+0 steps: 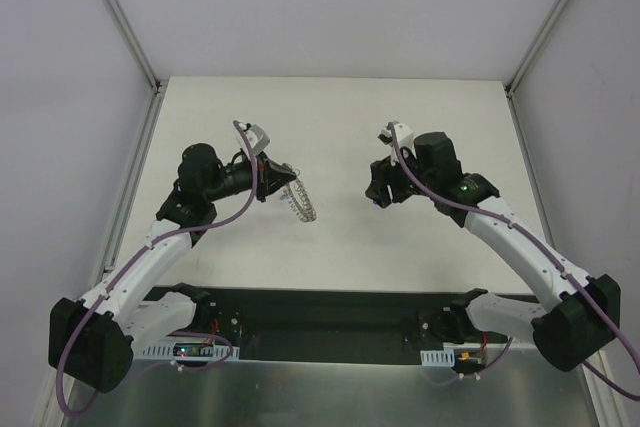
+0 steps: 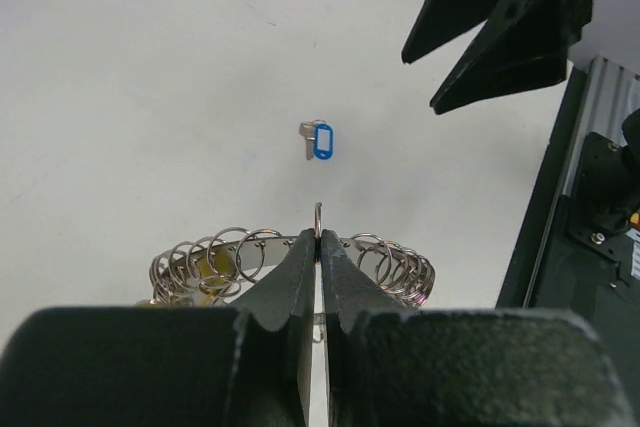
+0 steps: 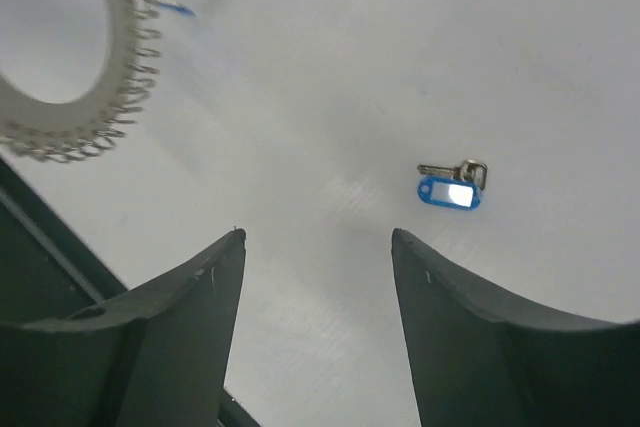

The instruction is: Put the keys on the keyring

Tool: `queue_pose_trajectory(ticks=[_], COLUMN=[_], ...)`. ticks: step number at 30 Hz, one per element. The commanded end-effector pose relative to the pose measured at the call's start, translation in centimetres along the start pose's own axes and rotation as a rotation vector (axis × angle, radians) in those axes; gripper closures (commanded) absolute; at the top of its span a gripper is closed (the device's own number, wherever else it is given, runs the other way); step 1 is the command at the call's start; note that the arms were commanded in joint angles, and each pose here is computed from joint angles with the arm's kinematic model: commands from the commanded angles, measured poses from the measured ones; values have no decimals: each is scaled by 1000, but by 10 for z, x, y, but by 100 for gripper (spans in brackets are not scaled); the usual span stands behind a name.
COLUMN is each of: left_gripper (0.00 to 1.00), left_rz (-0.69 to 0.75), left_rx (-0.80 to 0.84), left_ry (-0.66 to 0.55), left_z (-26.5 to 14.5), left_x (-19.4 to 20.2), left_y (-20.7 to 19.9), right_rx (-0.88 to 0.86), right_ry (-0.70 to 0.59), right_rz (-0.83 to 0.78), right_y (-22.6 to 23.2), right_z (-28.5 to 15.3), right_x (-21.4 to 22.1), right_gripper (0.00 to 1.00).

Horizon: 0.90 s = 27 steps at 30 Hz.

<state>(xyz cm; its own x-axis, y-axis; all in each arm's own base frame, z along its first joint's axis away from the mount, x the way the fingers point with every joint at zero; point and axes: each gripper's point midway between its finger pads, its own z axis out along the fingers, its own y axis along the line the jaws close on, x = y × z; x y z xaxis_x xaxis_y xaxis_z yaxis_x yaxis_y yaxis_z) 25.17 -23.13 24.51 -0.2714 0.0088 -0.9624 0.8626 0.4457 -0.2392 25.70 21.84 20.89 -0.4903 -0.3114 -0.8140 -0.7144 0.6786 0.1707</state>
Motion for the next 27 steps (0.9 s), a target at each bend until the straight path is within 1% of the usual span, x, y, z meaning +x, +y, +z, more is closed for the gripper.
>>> queue_pose_trajectory(ticks=[1,3,4,8,10,11,15,18,24,25,27], left_gripper=[100,100,100,100,100,100,100,100,100,100,100], left_rz=[51,45,41,48,47,53,60,62,63,60,61], left_rx=[-60,-74,-76,-85,-94,-94,-100,-105,-113,-113,-115], left_ry=[-84,-72,-67,-59,-51,-51,-46,-43,-34,-33,-32], left_z=[-12,-14,-15,-18,-20,-21,-24,-26,-28,-28,-27], left_x=[-22,-17,-14,-9,-7,-7,-6,-5,-2,-1,-2], left_y=[4,5,5,4,5,4,2,2,2,2,3], right_rx=[271,336,340,453,476,497,510,532,539,538,526], right_ry=[-16,-34,-25,-14,-31,-4,31,53,97,104,112], right_rz=[152,182,193,230,243,251,255,243,227,226,216], right_y=[-54,-70,-75,-102,-111,-117,-125,-133,-137,-139,-138], right_z=[21,28,38,56,65,71,87,93,100,101,103], right_x=[20,26,36,58,60,69,79,83,91,93,94], right_gripper=[38,40,42,50,53,54,58,61,69,72,73])
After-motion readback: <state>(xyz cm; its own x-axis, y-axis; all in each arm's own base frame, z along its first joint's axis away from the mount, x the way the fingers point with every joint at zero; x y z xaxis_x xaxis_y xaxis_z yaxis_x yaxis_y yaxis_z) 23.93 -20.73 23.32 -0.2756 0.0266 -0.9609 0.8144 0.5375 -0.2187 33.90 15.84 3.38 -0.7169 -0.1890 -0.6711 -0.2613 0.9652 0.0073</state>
